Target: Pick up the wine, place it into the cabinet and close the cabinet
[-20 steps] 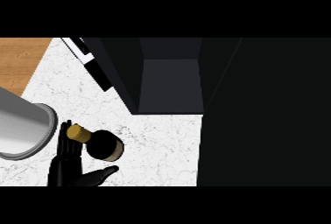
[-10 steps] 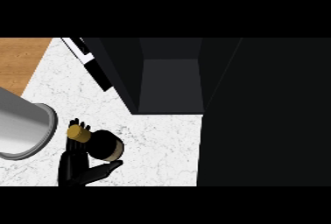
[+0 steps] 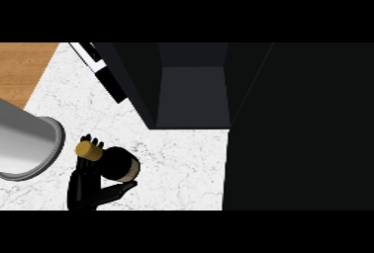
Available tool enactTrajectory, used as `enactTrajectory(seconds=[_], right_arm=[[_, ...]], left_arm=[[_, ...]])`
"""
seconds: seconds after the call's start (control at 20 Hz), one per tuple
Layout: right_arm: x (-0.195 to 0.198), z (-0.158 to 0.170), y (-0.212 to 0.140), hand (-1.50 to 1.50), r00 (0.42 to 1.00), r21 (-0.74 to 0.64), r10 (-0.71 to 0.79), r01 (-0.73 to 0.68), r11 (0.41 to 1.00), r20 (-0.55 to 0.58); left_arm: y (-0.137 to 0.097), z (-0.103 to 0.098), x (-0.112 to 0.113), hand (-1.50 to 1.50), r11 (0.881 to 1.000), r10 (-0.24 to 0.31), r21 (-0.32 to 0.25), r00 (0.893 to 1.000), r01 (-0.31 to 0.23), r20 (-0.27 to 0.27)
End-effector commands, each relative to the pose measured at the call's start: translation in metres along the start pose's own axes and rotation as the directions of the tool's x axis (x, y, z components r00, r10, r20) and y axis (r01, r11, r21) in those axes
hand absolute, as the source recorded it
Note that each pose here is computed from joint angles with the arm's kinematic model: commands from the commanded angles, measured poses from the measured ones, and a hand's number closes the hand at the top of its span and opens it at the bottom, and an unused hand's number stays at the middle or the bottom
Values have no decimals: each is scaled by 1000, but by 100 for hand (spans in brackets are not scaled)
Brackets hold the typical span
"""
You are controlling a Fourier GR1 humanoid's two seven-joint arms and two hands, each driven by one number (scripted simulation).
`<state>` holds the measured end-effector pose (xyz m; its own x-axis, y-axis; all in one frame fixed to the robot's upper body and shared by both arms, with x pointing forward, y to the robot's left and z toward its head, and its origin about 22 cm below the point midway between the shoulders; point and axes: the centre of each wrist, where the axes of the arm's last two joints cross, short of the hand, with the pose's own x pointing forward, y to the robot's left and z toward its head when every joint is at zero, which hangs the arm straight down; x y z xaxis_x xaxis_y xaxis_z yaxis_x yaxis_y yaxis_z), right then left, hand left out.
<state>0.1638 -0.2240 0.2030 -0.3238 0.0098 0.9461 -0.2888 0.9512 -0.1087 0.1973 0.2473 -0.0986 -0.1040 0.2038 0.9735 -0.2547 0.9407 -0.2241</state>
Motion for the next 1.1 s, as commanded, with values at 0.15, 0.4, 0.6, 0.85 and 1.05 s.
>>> enactTrajectory(seconds=[0.15, 0.4, 0.6, 0.85, 1.05], right_arm=[[22, 31, 4, -150, 998, 8, -20, 20, 1000, 53], [25, 39, 11, -150, 997, 22, -36, 34, 999, 70], [13, 28, 6, -150, 997, 8, -44, 43, 999, 68], [21, 21, 7, -150, 997, 18, -48, 47, 999, 67], [29, 42, 7, -150, 997, 13, -18, 17, 1000, 72]], left_arm=[[-12, -12, -8, -150, 998, 63, 13, 997, -64, 32], [-5, -21, -15, 150, 989, 129, -70, 991, -127, 35], [-21, -23, -19, 150, 986, 65, -157, 997, -58, 36], [-43, -18, -19, 150, 971, -92, -208, 988, 117, 125], [34, -17, -1, 150, 965, -113, -225, 989, 131, 92]])
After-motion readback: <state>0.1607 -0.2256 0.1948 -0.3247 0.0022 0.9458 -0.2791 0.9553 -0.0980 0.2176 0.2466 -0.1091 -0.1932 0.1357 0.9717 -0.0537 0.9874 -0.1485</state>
